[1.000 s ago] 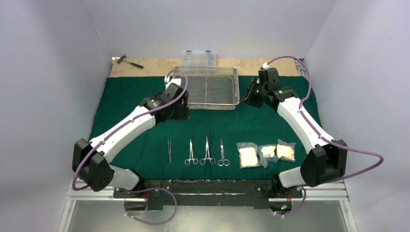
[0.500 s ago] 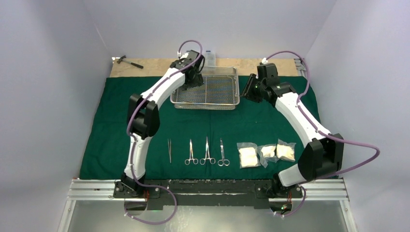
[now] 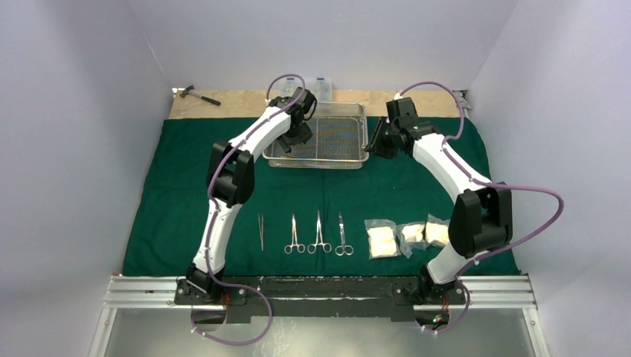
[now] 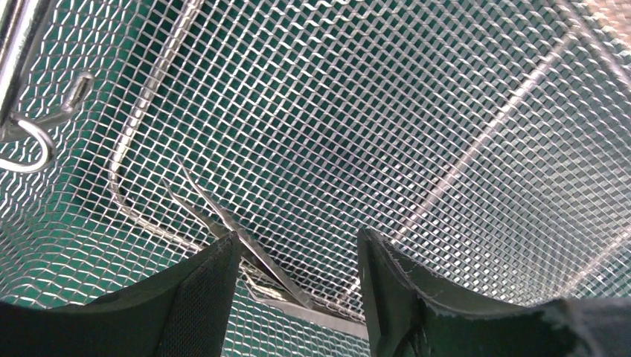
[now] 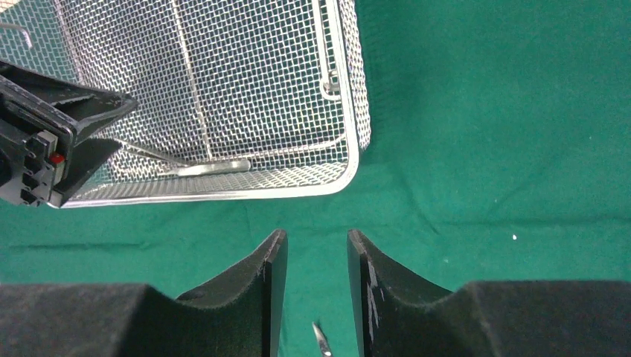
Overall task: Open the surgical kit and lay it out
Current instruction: Pick up the medical item from the container.
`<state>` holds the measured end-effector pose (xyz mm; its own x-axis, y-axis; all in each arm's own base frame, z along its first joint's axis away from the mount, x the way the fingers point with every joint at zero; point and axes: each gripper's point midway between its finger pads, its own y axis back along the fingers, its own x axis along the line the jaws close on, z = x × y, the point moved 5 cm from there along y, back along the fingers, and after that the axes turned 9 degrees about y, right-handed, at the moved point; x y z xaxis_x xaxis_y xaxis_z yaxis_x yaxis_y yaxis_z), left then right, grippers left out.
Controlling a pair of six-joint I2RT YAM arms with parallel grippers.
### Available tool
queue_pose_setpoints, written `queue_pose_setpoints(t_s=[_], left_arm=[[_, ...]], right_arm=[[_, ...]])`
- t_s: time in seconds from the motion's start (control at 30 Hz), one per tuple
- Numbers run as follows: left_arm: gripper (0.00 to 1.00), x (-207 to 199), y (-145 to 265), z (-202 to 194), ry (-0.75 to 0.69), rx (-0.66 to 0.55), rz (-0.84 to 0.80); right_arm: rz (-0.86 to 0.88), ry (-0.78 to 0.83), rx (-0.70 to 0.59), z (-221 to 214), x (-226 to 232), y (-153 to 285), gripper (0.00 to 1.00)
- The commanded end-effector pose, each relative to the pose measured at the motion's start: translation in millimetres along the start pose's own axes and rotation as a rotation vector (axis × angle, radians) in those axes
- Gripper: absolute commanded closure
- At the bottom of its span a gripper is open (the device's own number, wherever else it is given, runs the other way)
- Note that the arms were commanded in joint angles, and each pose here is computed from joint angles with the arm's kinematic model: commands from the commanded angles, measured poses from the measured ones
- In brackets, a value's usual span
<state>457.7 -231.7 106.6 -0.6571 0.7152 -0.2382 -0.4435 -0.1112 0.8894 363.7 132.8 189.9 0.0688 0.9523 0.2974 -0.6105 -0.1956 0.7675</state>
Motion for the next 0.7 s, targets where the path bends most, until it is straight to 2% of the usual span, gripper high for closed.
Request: queue_pose_setpoints(t_s=[0.0, 0.4, 0.43, 0.57, 0.67], left_arm=[[0.42, 3.9, -7.9, 5.9, 0.091, -0.011, 0.057], [0.44, 6.7, -25.7, 8.4, 0.134, -0.004, 0.087], [0.47, 6.7, -27.0, 8.2, 0.132, 0.0, 0.083], [0.76, 0.2, -28.3, 7.9, 0.115, 0.014, 0.039], [0.92, -3.3, -25.6, 12.7, 0.099, -0.002, 0.017]], right_arm=[[0.032, 0.003, -0.049, 18.9, 8.4, 0.8, 0.62], [0.018, 0.008, -0.023, 20.2, 8.5, -11.3, 0.63], [0.018, 0.006, -0.022, 20.5, 8.8, -11.9, 0.63], [0.016, 0.004, -0.025, 23.3, 9.4, -13.7, 0.63], [0.018, -0.001, -0.026, 24.5, 10.8, -14.7, 0.63]])
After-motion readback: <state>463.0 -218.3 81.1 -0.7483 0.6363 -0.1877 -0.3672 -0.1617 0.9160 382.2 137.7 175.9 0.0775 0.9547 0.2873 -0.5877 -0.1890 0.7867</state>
